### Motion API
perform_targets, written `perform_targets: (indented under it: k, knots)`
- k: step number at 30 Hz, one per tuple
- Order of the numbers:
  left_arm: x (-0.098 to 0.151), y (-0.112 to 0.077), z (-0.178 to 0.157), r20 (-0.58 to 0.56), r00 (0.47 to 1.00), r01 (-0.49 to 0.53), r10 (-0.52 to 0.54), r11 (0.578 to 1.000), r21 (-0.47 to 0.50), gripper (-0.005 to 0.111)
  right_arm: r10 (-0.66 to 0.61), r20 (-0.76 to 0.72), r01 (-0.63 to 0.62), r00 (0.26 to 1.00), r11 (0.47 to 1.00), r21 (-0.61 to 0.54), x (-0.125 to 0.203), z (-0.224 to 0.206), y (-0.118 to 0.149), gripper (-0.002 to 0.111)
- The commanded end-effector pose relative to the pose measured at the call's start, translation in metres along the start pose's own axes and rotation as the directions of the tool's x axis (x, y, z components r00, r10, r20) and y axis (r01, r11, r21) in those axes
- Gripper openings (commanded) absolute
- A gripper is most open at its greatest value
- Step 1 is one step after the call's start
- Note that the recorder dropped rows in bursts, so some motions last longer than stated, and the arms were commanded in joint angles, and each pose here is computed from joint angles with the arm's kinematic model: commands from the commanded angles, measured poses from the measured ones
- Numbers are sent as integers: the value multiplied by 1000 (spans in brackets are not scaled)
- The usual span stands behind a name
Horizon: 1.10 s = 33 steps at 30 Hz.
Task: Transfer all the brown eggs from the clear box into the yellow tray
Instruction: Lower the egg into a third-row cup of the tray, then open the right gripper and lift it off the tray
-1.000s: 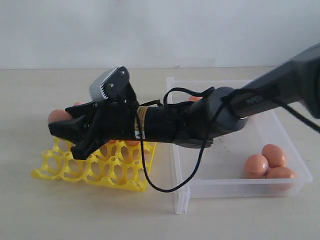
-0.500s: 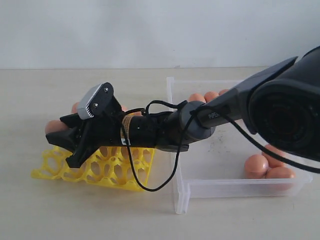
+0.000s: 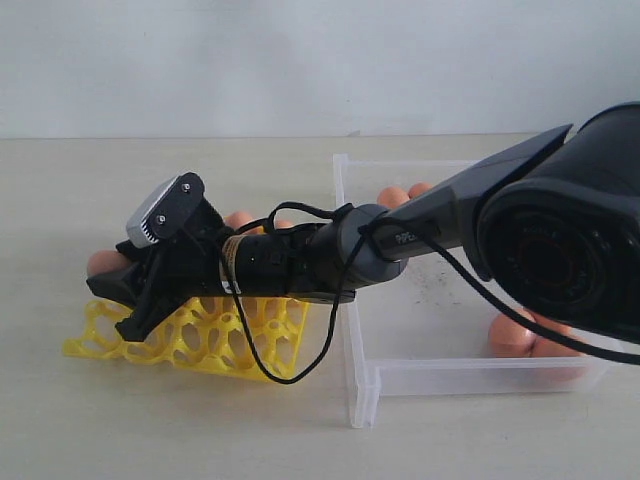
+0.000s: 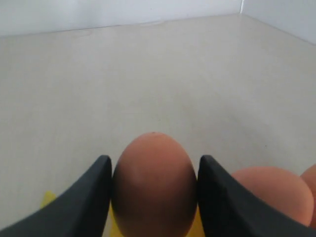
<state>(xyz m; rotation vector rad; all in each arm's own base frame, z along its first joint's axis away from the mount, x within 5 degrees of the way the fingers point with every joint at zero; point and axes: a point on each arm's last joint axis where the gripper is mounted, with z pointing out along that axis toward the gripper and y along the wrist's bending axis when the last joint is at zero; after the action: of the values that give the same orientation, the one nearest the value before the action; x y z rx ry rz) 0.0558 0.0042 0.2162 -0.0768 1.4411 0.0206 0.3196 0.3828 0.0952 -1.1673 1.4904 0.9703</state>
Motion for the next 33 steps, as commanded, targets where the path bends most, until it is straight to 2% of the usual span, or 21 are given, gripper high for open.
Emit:
perform_targets:
  k: [1, 3, 5, 11, 13, 20, 23, 33]
  knots:
    - [-1, 0, 0, 9, 1000, 2, -2, 1000, 2, 4, 71, 6, -71, 997, 997, -4, -3, 0, -1, 0]
    - [-1, 0, 0, 9, 1000, 2, -2, 1000, 2, 4, 76, 6, -76, 997, 997, -4, -3, 0, -1, 1]
    - [-1, 0, 0, 9, 1000, 2, -2, 1000, 2, 4, 76, 6, -76, 997, 997, -4, -3, 0, -1, 9]
    - [-1, 0, 0, 9, 1000, 2, -2, 1000, 2, 4, 77, 6, -77, 997, 997, -2, -3, 1, -1, 55]
    - [-1, 0, 0, 9, 1000, 2, -2, 1000, 2, 4, 77, 4, -77, 997, 997, -1, -3, 1, -1, 63]
    - [-1, 0, 0, 9, 1000, 2, -2, 1000, 2, 4, 89, 5, -89, 996, 994, 55, -3, 0, -6, 63]
    - [-1, 0, 0, 9, 1000, 2, -2, 1000, 2, 4, 55, 39, -57, 998, 996, 65, -14, -1, -7, 63]
    - [-1, 0, 0, 9, 1000, 2, -2, 1000, 2, 4, -124, 179, 128, 976, 992, -11, -112, -30, 10, 62]
